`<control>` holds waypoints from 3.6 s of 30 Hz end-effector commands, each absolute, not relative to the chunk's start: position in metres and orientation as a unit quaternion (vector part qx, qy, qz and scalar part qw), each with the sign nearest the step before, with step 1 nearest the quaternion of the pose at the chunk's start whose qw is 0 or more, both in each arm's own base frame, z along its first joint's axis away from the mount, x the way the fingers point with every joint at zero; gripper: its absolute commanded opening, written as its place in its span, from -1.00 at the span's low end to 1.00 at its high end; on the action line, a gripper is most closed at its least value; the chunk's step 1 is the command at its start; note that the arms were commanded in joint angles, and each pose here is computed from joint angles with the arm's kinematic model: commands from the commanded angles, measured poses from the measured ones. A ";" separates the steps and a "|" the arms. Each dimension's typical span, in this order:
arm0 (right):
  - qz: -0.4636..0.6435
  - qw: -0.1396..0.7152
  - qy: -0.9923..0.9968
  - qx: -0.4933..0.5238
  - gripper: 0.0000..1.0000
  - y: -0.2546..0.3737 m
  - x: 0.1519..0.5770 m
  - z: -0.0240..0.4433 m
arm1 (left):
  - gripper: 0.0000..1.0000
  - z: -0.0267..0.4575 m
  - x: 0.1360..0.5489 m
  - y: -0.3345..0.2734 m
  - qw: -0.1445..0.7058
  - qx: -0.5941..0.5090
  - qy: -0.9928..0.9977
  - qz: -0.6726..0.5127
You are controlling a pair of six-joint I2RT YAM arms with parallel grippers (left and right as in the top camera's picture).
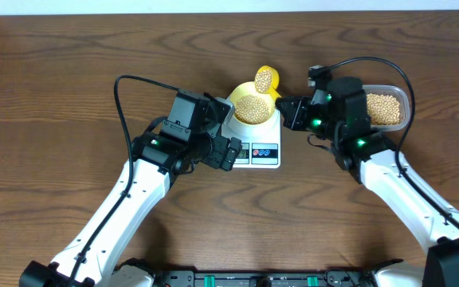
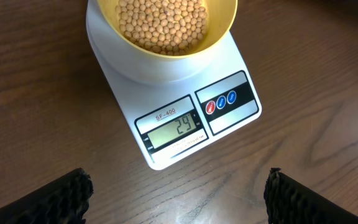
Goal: Scoop item into bowl and weigh 50g on scale
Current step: 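Carry the scoop over the bowl on the scale, then tilt the scoop and pour soybeans gradually into the bowl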
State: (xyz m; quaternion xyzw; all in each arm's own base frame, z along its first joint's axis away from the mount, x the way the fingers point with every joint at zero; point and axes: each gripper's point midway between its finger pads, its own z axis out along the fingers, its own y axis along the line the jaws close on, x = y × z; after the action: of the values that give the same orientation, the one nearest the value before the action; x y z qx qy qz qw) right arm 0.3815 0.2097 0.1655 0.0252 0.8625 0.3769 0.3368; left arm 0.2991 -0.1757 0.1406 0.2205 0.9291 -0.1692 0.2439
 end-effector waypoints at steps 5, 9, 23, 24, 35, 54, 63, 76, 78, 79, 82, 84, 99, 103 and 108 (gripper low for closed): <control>0.327 0.341 0.881 -0.005 -0.97 0.213 0.387 0.136 | 0.80 0.149 0.300 -0.178 0.253 0.225 0.924 -0.176; 0.327 0.341 0.881 -0.016 -0.98 0.215 0.385 0.135 | 0.80 0.149 0.300 -0.178 0.253 0.225 0.924 -0.176; 0.350 0.357 0.863 -0.079 -0.98 0.238 0.378 0.148 | 0.80 0.149 0.300 -0.178 0.253 0.225 0.924 -0.176; 0.351 0.357 0.862 -0.081 -0.97 0.239 0.378 0.148 | 0.80 0.149 0.300 -0.178 0.253 0.225 0.924 -0.176; 0.336 0.370 0.858 -0.119 -0.97 0.242 0.376 0.148 | 0.80 0.149 0.300 -0.178 0.253 0.225 0.924 -0.176; 0.300 0.387 0.858 -0.156 -0.97 0.236 0.376 0.147 | 0.80 0.149 0.300 -0.178 0.253 0.225 0.924 -0.176; 0.277 0.405 0.857 -0.158 -0.97 0.225 0.373 0.162 | 0.80 0.149 0.300 -0.178 0.253 0.225 0.924 -0.176; 0.304 0.376 0.859 -0.167 -0.97 0.230 0.356 0.163 | 0.80 0.149 0.300 -0.178 0.253 0.225 0.924 -0.176; 0.306 0.373 0.861 -0.161 -0.97 0.230 0.356 0.163 | 0.80 0.149 0.300 -0.178 0.253 0.225 0.924 -0.176; 0.306 0.373 0.861 -0.160 -0.97 0.230 0.356 0.163 | 0.80 0.149 0.300 -0.178 0.253 0.225 0.924 -0.176; 0.306 0.373 0.862 -0.159 -0.97 0.230 0.357 0.163 | 0.80 0.149 0.300 -0.178 0.253 0.225 0.924 -0.176; 0.304 0.372 0.863 -0.157 -0.97 0.227 0.357 0.162 | 0.80 0.149 0.300 -0.178 0.253 0.225 0.924 -0.176; 0.299 0.366 0.868 -0.150 -0.98 0.221 0.358 0.158 | 0.80 0.149 0.300 -0.178 0.253 0.225 0.924 -0.176; 0.300 0.368 0.867 -0.150 -0.98 0.222 0.359 0.159 | 0.80 0.149 0.300 -0.178 0.253 0.225 0.924 -0.176; 0.276 0.381 0.870 -0.148 -0.98 0.215 0.364 0.158 | 0.80 0.149 0.300 -0.178 0.253 0.225 0.924 -0.176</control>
State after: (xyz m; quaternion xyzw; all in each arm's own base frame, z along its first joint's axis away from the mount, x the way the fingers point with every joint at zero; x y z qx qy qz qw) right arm 0.3583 0.2209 0.1501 -0.1479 0.8734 0.2924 0.3602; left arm 0.2991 -0.1757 0.1406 0.2205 0.9291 -0.1692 0.2439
